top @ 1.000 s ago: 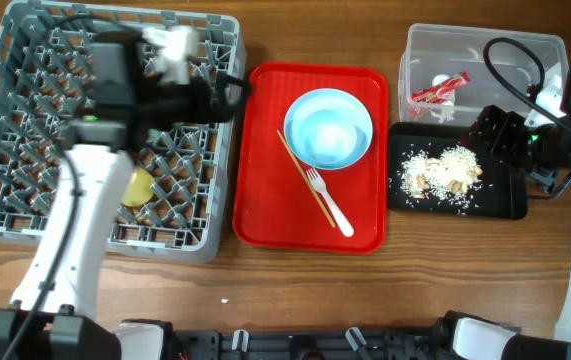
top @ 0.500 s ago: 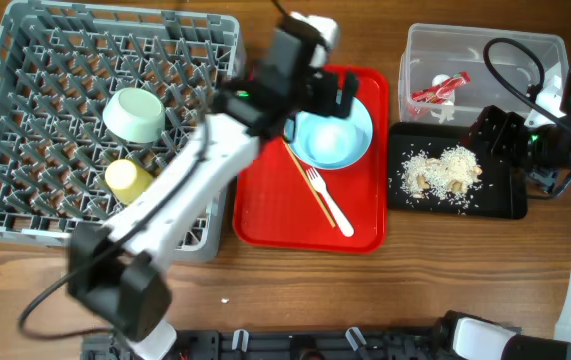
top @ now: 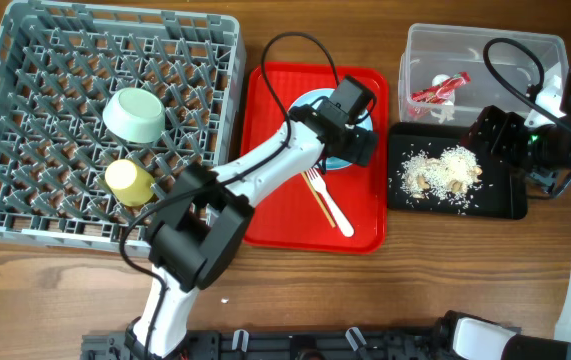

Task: Sort waste into correct bins and load items into the dishwasher rack
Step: 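Grasp the light-blue bowl off the white plate with the left gripper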

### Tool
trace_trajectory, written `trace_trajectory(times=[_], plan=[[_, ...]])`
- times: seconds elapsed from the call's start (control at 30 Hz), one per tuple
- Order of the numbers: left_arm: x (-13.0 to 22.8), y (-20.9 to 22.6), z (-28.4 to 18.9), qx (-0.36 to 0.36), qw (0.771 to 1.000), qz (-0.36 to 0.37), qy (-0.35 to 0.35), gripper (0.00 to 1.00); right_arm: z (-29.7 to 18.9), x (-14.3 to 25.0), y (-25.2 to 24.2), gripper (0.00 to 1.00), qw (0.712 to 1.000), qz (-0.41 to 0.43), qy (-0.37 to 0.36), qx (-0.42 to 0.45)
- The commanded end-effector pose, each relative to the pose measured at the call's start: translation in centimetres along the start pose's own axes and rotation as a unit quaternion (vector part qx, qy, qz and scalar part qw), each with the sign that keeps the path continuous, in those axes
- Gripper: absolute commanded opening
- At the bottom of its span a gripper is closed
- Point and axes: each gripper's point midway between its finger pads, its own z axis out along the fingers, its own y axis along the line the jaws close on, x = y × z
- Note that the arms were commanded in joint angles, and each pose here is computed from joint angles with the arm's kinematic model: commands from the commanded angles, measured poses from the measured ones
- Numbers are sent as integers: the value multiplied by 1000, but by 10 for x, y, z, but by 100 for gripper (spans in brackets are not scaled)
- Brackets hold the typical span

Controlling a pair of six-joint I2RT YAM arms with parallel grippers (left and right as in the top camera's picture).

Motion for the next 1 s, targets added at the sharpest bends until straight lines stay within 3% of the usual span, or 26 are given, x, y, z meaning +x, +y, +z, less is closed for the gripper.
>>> trace_trajectory(times=[0.0,0.2,0.23,0.43,0.67,0.83,0.97], plan=[[5,-2,12,-8,1000,1,8,76,-8,-2,3,100,1000,-8,-13,-7],[9,-1,14,-10,1000,1,13,26,-8,-2,3,100,1000,-8,-13,-7],[9,-1,14,-10,1000,1,14,23,-8,-2,3,100,1000,-8,-13,-7],[10,0,14,-11,1000,1,17,15,-8,-2,3,100,1000,-8,-13,-7],[18,2,15,-15,999,1,30,18,-8,-2,3,100,1000,-8,-13,-7],[19,2,15,-16,999,1,32,5,-8,-2,3,100,1000,-8,-13,-7],[17,1,11,-15,999,2,29,4,-8,-2,3,100,1000,-8,-13,-7]])
